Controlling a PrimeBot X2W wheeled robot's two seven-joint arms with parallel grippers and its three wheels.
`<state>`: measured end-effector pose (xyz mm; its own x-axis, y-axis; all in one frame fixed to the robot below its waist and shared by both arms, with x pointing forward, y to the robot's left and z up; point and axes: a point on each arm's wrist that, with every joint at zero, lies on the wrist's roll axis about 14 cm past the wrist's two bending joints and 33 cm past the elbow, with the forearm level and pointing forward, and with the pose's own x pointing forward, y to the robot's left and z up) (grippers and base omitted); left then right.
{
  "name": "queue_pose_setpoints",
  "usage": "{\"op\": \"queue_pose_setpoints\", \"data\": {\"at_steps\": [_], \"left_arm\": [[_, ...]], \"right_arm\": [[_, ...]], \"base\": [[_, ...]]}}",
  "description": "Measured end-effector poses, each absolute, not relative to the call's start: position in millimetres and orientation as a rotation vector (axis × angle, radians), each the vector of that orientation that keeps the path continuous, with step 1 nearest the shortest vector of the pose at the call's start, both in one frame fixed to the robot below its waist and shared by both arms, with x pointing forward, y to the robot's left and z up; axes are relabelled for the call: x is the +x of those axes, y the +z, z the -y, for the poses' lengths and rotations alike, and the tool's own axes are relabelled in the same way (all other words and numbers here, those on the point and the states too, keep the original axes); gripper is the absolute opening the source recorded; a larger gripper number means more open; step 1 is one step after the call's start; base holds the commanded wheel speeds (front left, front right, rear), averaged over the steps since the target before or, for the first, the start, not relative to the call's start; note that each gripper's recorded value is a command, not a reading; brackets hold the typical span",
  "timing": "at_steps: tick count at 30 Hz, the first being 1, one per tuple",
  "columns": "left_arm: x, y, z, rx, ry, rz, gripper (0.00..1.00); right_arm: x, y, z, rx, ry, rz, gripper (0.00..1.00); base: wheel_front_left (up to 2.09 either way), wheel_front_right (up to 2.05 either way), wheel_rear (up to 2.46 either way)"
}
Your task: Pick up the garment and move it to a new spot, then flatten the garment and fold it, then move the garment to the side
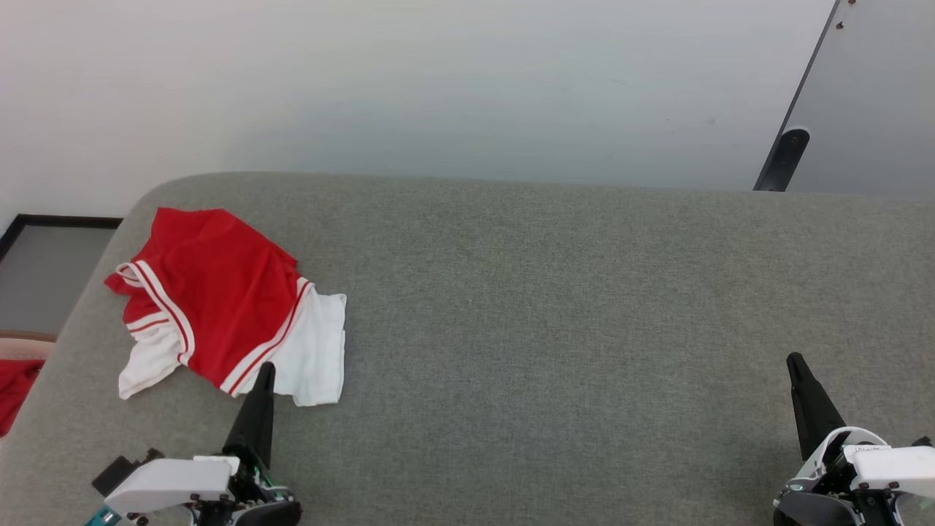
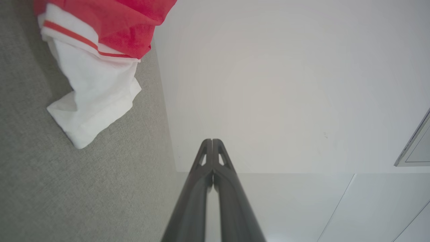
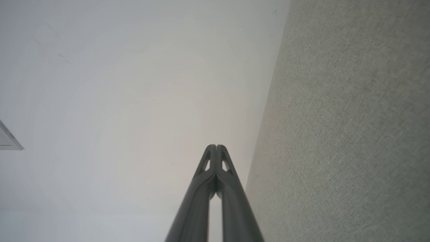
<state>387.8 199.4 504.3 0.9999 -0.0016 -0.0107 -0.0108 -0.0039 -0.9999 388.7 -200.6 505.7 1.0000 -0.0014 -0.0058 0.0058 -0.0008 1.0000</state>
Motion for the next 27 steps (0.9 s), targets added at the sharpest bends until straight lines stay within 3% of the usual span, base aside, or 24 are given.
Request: {"op": "queue_pose_setpoints", "data": {"at_steps": [27], "left_arm": [[387.8,504.4,-199.4,-1.575,0.007,-0.01,0.0]], "right_arm": [[388.7,505.8,200.6,1.572,-0.006,-0.003,0.0]], "base": [[0.0,0.0,0.0]]}}
